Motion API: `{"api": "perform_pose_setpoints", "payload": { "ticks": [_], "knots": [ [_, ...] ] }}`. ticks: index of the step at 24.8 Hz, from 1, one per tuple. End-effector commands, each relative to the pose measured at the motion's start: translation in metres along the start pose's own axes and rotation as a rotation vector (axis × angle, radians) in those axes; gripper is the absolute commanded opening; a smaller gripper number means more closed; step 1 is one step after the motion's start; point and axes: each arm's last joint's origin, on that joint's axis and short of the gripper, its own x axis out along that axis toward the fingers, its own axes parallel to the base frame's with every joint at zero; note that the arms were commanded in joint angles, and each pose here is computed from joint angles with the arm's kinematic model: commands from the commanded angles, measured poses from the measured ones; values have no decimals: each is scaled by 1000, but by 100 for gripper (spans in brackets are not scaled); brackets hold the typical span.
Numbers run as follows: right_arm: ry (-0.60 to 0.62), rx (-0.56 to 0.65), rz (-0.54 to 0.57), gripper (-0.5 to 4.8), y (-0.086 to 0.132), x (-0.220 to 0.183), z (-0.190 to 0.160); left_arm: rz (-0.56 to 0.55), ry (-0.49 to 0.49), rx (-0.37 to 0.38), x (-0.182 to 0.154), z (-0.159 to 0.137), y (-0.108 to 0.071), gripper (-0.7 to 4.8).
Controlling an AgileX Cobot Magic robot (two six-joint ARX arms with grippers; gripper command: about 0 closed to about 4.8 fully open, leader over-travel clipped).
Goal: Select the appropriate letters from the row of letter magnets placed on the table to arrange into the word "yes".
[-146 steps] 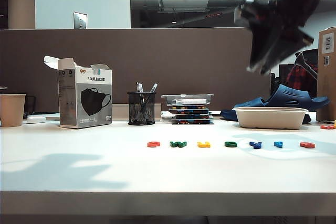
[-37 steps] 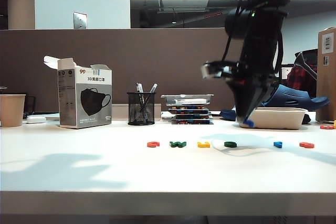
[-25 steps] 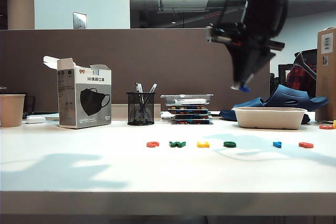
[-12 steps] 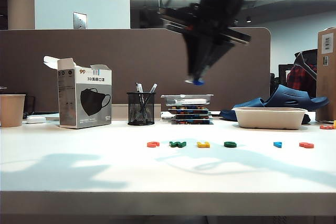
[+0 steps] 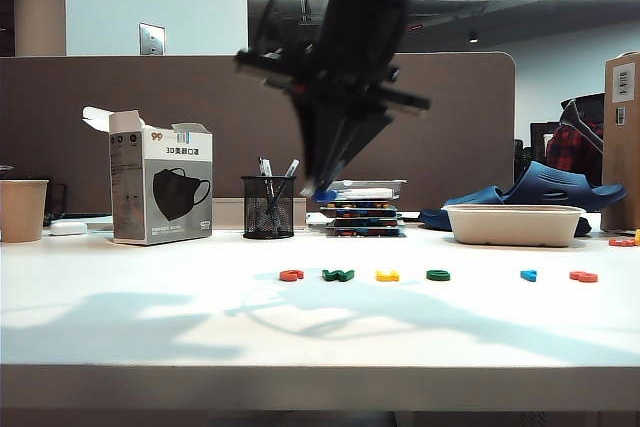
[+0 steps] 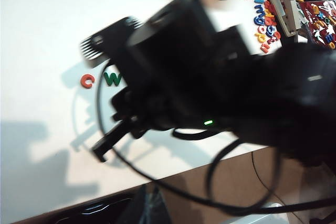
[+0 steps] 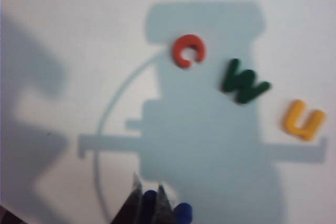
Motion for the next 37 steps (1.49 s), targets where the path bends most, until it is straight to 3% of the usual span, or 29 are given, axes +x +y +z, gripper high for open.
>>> {"api": "perform_pose_setpoints", "payload": {
  "ticks": [1, 13, 25, 28, 37],
  "knots": [
    [-14, -11, 9, -6, 10, 13, 2, -6, -14, 3, -2, 1, 0, -5],
    [50, 27, -38, -6, 29, 76, -3, -8, -15, 3, -2, 1, 0, -5],
    [95, 27, -48, -4, 34, 91, -9, -8, -15, 3, -2, 1, 0, -5],
    [96, 25, -49, 77, 34, 91, -10, -8, -14, 3, -2, 1, 0, -5],
    [93, 25, -47, 150, 35, 90, -9, -8, -14, 3, -2, 1, 0, -5]
  ]
}}
